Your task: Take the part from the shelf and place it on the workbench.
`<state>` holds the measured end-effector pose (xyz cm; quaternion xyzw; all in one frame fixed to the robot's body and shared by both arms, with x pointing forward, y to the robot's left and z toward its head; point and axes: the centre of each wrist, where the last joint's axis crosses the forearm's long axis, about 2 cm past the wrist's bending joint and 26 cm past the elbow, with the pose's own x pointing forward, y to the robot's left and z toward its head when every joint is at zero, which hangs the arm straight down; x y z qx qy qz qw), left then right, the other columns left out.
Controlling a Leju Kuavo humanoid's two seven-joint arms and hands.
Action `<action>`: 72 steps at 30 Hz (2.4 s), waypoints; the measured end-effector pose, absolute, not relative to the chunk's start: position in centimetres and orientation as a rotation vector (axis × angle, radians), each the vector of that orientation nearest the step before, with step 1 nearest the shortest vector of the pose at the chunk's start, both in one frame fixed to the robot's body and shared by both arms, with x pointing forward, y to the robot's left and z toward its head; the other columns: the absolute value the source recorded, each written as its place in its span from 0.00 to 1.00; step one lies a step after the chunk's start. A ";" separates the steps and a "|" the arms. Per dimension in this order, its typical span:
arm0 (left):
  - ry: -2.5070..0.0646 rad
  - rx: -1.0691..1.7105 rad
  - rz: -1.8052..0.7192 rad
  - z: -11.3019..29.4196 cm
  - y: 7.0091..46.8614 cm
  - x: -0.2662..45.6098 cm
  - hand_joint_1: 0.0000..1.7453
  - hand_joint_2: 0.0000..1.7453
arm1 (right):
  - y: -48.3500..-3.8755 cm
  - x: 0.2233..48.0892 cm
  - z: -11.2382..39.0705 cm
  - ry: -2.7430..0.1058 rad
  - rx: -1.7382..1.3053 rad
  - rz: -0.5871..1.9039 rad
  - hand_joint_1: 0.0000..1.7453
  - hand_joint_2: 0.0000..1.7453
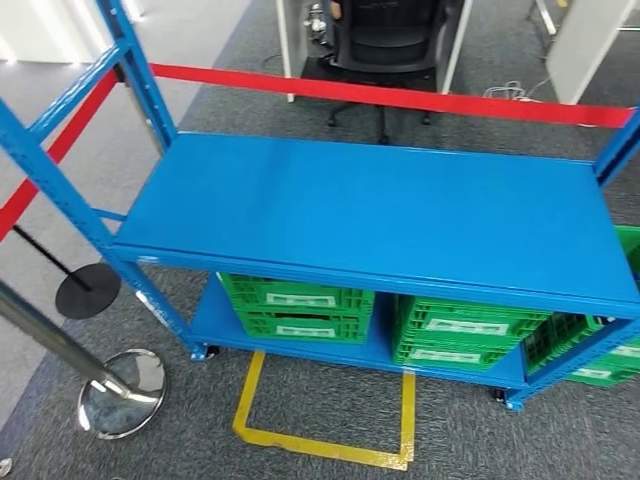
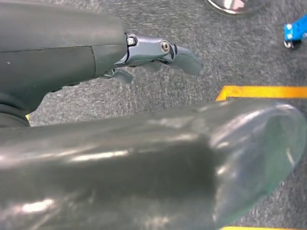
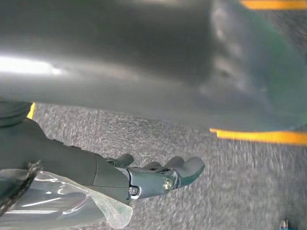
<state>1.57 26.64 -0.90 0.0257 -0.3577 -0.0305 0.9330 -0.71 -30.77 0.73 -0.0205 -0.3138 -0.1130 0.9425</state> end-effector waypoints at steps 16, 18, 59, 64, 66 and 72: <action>-0.734 0.040 -0.037 -0.8 26.6 1.2 0.00 0.00 | -30.8 -0.4 0.7 -0.651 -0.050 -0.251 0.00 0.00; -0.737 0.040 -0.038 -0.7 26.6 1.2 0.00 0.00 | -30.8 -0.4 0.7 -0.652 -0.050 -0.249 0.00 0.00; -0.742 0.048 -0.033 -0.1 26.6 1.3 0.00 0.00 | -30.9 -0.5 0.5 -0.648 -0.052 -0.258 0.00 0.00; -0.741 0.045 -0.033 -0.1 26.6 1.3 0.00 0.00 | -30.9 -0.6 0.5 -0.645 -0.055 -0.262 0.00 0.00; -0.740 0.043 -0.033 -0.1 26.5 1.3 0.00 0.00 | -30.9 -0.6 0.5 -0.646 -0.055 -0.265 0.00 0.00; -0.738 0.043 -0.030 0.0 26.6 1.4 0.00 0.00 | -30.9 -0.6 0.5 -0.643 -0.060 -0.271 0.00 0.00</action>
